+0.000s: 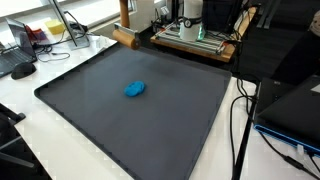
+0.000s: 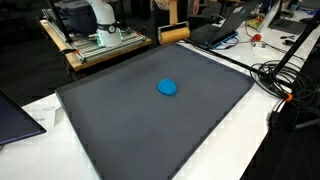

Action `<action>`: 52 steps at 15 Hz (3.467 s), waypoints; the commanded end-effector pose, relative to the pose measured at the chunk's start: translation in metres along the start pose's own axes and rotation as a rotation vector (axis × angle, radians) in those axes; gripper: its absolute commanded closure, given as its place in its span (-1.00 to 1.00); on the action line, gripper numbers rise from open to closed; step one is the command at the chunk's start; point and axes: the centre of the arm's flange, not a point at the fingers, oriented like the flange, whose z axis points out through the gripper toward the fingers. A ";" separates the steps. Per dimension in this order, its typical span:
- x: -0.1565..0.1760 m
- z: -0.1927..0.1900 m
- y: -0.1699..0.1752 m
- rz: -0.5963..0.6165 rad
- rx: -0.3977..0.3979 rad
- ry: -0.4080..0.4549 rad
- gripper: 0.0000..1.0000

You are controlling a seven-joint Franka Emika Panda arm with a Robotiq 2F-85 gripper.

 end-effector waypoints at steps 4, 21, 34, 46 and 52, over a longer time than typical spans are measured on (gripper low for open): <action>0.073 0.056 -0.055 0.023 -0.119 -0.116 0.53; 0.031 0.113 -0.198 0.004 -0.514 -0.062 0.53; 0.027 0.170 -0.253 -0.129 -0.615 -0.091 0.53; 0.033 0.191 -0.312 -0.217 -0.813 -0.032 0.53; 0.039 0.205 -0.325 -0.249 -0.811 -0.035 0.53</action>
